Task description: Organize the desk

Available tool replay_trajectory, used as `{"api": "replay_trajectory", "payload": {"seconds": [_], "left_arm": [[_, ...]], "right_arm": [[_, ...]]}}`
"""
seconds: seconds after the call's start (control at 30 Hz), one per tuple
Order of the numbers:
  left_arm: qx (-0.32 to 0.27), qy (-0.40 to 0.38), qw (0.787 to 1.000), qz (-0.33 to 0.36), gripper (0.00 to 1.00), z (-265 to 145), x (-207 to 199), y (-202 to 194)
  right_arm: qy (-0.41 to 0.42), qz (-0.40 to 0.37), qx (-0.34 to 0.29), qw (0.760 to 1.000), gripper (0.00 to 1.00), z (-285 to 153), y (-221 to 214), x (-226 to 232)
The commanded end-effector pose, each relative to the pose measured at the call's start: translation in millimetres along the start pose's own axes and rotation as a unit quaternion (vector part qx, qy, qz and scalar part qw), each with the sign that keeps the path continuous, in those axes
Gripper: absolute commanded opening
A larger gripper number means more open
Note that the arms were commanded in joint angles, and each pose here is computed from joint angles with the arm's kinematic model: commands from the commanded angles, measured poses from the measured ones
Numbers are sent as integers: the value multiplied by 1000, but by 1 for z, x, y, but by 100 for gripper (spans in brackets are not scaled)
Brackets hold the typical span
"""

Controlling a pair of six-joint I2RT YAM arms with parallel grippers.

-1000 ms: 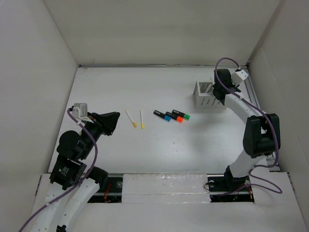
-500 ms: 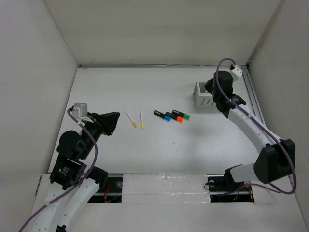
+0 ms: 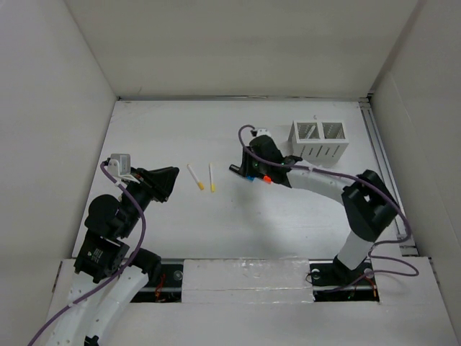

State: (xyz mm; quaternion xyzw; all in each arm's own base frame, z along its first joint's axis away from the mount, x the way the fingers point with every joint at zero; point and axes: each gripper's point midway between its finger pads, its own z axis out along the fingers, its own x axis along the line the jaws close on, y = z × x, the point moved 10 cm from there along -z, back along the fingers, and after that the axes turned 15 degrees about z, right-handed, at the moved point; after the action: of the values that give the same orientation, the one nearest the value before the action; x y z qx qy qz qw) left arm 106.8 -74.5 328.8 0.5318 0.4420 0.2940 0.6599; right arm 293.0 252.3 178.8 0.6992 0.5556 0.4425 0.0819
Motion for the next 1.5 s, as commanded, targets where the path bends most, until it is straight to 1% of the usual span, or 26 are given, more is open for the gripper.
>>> {"api": "replay_trajectory", "payload": {"seconds": [0.0, 0.03, 0.1, 0.17, 0.2, 0.27, 0.33, 0.4, 0.43, 0.47, 0.57, 0.87, 1.0, 1.07, 1.27, 1.3, 1.47], "left_arm": [[-25, -14, 1000, 6, 17, 0, -4, 11], [-25, -14, 1000, 6, 17, 0, -4, 11], [-26, -15, 1000, 6, 17, 0, -4, 11], [-25, -14, 1000, 6, 17, 0, -4, 11], [-25, -14, 1000, 6, 17, 0, -4, 11], [-26, -15, 1000, 6, 17, 0, -4, 11], [-27, -15, 1000, 6, 17, -1, -4, 12], [-26, -14, 1000, 6, 17, 0, -4, 11], [-25, -14, 1000, 6, 17, -1, -4, 11], [-27, -14, 1000, 6, 17, -1, -4, 11], [-26, -14, 1000, 6, 17, 0, -4, 11], [-25, -14, 1000, 6, 17, 0, -4, 11], [-29, -14, 999, 6, 17, -1, -4, 12], [-27, -13, 1000, 6, 17, -1, -4, 12], [-25, -13, 1000, 6, 17, 0, -4, 11], [-27, -14, 1000, 6, 17, -1, -4, 12], [-25, -14, 1000, 6, 17, 0, -4, 11]], "right_arm": [[29, -66, 13, 997, 46, 6, 1, 26], [30, -77, 21, 996, 51, 9, -5, 30], [15, -100, 28, 994, 59, 22, -8, 34], [0, -115, 35, 993, 61, 31, -12, 36], [-37, -140, 40, 989, 64, 48, -14, 37], [-46, -144, 40, 988, 64, 52, -14, 37], [-74, -159, 49, 983, 64, 65, -19, 30], [-89, -168, 42, 981, 65, 69, -14, 33], [-102, -173, 51, 978, 65, 78, -20, 29], [-101, -174, 47, 978, 65, 80, -15, 34], [-111, -192, 65, 973, 64, 88, -23, 34], [-127, -211, 61, 967, 60, 100, -26, 35], [-134, -219, 63, 964, 55, 105, -28, 33], [-135, -219, 66, 964, 50, 107, -29, 32], [-131, -220, 69, 964, 47, 110, -30, 33], [-127, -220, 71, 965, 41, 110, -30, 35], [-130, -211, 65, 967, 32, 111, -25, 33]]}}
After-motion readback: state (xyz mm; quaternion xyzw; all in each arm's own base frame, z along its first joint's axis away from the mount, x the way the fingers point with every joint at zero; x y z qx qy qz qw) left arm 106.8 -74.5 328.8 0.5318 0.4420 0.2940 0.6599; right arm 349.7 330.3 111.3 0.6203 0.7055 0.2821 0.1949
